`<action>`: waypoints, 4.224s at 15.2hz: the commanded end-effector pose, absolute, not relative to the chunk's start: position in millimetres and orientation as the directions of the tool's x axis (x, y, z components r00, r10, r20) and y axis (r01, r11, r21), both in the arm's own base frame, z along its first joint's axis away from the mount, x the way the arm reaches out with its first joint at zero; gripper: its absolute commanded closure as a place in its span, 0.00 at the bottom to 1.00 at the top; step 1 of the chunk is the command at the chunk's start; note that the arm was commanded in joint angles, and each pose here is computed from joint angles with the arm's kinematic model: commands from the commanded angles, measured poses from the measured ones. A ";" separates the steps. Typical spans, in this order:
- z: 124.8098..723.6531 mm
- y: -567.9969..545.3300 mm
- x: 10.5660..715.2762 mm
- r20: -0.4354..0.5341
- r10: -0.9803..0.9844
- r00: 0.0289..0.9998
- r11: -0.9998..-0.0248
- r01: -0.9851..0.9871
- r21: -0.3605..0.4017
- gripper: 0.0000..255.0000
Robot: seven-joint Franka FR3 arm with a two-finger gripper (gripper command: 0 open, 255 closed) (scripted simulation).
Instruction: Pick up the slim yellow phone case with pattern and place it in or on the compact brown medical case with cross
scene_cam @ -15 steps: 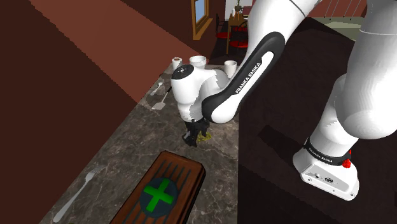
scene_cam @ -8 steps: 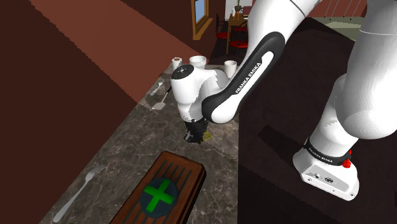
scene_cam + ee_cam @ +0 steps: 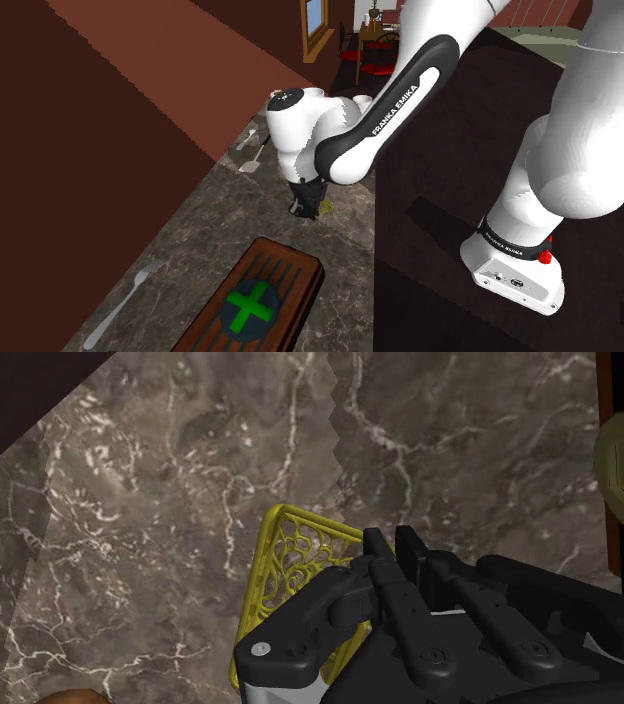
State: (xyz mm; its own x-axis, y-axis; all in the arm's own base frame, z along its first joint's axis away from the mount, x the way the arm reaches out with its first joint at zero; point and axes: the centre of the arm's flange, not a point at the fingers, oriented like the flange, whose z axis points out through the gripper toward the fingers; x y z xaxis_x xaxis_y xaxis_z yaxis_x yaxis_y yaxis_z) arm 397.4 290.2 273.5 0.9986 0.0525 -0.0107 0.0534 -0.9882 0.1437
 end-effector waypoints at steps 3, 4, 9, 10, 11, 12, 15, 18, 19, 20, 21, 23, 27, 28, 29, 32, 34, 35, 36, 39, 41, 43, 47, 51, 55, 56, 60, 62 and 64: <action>295.8 290.8 396.9 -0.011 0.052 0.999 -0.988 0.054 0.144 1.00; 301.1 290.8 396.9 -0.011 0.052 0.999 -0.988 0.054 0.144 1.00; 327.5 290.8 396.9 -0.011 0.052 0.999 -0.988 0.054 0.144 1.00; 332.7 290.8 396.9 -0.011 0.052 0.999 -0.988 0.054 0.144 1.00; 338.0 290.8 396.9 -0.011 0.052 0.999 -0.988 0.054 0.144 1.00; 343.3 290.8 396.9 -0.011 0.052 0.999 -0.988 0.054 0.144 1.00; 359.2 290.8 396.9 -0.011 0.052 0.999 -0.988 0.054 0.144 1.00; 375.0 290.8 396.9 -0.011 0.052 0.999 -0.988 0.054 0.144 1.00; 380.3 290.8 396.9 -0.011 0.052 0.999 -0.988 0.054 0.144 1.00; 385.6 290.8 396.9 -0.011 0.052 0.999 -0.988 0.054 0.144 1.00; 390.8 290.8 396.9 -0.011 0.052 0.999 -0.988 0.054 0.144 1.00; 401.4 290.8 396.9 -0.011 0.052 0.999 -0.988 0.054 0.144 1.00; 410.5 314.5 385.6 -0.011 0.052 0.999 -0.988 0.054 0.144 1.00; 411.6 326.4 380.0 -0.011 0.052 0.999 -0.988 0.054 0.144 1.00; 412.8 338.3 374.3 -0.011 0.052 0.999 -0.988 0.054 0.144 1.00; 416.1 373.9 357.4 -0.011 0.052 0.999 -0.988 0.054 0.144 1.00; 418.3 397.7 346.1 -0.011 0.052 0.999 -0.988 0.054 0.144 1.00; 419.4 409.5 340.4 -0.011 0.052 0.999 -0.988 0.054 0.144 1.00; 420.5 421.4 334.8 -0.011 0.052 0.999 -0.988 0.054 0.144 1.00; 423.9 457.1 317.8 -0.011 0.052 0.999 -0.988 0.054 0.144 1.00; 426.1 480.8 306.5 -0.011 0.052 0.999 -0.988 0.054 0.144 1.00; 428.3 504.6 295.2 -0.011 0.052 0.999 -0.988 0.054 0.144 1.00; 432.7 552.1 272.6 -0.011 0.052 0.999 -0.988 0.054 0.144 1.00; 437.4 602.1 248.9 -0.011 0.052 0.999 -0.988 0.054 0.144 1.00; 416.3 602.1 248.9 -0.011 0.052 0.999 -0.988 0.054 0.144 1.00; 411.0 602.1 248.9 -0.011 0.052 0.999 -0.988 0.054 0.144 1.00; 389.9 602.1 248.9 -0.011 0.052 0.999 -0.988 0.054 0.144 1.00; 379.3 602.1 248.9 -0.011 0.052 0.999 -0.988 0.054 0.144 1.00; 368.7 602.1 248.9 -0.011 0.052 0.999 -0.988 0.054 0.144 1.00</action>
State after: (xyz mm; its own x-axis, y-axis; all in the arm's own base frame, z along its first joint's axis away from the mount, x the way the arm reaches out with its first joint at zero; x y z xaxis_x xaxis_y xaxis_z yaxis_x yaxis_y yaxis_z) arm 249.5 602.5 374.4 0.9986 0.0525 -0.0114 0.0536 -0.9881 0.1443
